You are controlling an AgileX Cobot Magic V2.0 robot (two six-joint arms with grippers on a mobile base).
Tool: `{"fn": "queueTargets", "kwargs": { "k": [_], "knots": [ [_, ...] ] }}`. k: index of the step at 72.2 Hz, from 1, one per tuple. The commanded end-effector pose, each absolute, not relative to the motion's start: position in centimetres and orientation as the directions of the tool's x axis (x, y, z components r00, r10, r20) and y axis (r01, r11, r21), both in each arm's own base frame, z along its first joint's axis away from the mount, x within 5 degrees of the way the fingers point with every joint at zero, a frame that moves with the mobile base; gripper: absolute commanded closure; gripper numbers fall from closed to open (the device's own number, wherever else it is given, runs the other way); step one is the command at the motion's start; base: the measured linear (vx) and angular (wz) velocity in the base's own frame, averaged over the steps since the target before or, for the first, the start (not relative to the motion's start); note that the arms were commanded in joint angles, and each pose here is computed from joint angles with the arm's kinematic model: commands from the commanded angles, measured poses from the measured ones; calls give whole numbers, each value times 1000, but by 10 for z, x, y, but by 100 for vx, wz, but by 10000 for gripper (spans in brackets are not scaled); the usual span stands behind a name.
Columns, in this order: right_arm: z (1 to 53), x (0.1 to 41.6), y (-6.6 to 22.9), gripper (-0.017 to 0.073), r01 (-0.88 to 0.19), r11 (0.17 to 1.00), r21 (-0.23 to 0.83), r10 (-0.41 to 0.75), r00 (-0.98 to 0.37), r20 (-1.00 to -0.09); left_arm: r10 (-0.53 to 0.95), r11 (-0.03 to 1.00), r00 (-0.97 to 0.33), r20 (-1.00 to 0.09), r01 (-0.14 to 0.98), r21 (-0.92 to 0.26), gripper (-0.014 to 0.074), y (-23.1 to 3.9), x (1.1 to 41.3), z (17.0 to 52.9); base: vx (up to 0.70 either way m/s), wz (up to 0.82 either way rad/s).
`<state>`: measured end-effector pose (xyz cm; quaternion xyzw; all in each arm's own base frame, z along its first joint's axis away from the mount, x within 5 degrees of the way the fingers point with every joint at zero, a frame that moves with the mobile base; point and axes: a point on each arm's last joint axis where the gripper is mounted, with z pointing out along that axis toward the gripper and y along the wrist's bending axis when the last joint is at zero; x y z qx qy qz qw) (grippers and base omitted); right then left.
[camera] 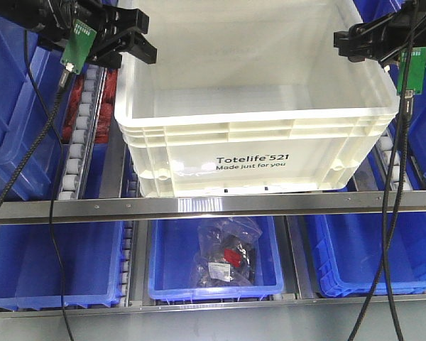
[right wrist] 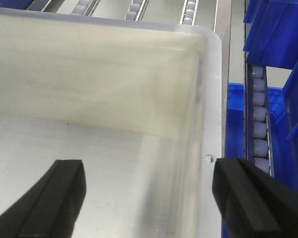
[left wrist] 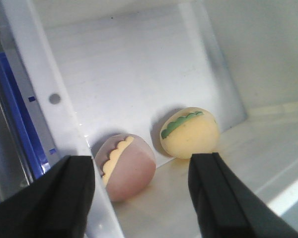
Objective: Place moving items into box and shelve
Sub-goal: 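Open the left gripper off the crate rim and pull it back, then open the right gripper off the crate rim and withdraw it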
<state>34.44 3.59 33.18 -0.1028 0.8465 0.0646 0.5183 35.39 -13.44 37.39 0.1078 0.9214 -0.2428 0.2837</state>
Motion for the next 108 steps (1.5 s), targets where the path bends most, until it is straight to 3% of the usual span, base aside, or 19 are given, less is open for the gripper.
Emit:
{"fn": "queueTargets", "kwargs": {
  "k": [1, 20, 36, 51, 66, 79, 97, 108],
  "knots": [
    [361, 340, 32, -11, -209, 978, -21, -91, -331, -939, 26, 838, -725, -689, 392, -381, 81, -140, 335, 409, 0, 0],
    [361, 340, 32, -11, -208, 978, -21, -91, -330, -940, -12, 845, -609, -793, 417, -334, 123, -140, 286, 402, 0, 0],
    [361, 340, 32, -11, -208, 978, -21, -90, -330, -940, -89, 870, -429, -899, 407, -280, 226, -101, 208, 390, 0, 0],
    [361, 340, 32, -11, -208, 978, -21, -90, -330, -940, -132, 892, -324, -937, 374, -255, 349, -73, 160, 343, 0, 0],
    [361, 340, 32, -11, -208, 978, -21, -90, -330, -940, -76, 914, -184, -980, 381, -142, 490, -48, 110, 298, 0, 0],
    [361, 340, 32, -11, -208, 978, -21, -90, -330, -940, -81, 919, -113, -990, 377, -119, 603, -33, 77, 259, 0, 0],
    [361, 340, 32, -11, -208, 978, -21, -90, -331, -939, -133, 947, 39, -990, 301, -116, 601, -16, 54, 196, 0, 0],
    [361, 339, 33, -11, -212, 977, -19, -91, -335, -938, -73, 968, -40, -997, 239, -80, 601, -14, 55, 188, 0, 0]
  ]
}}
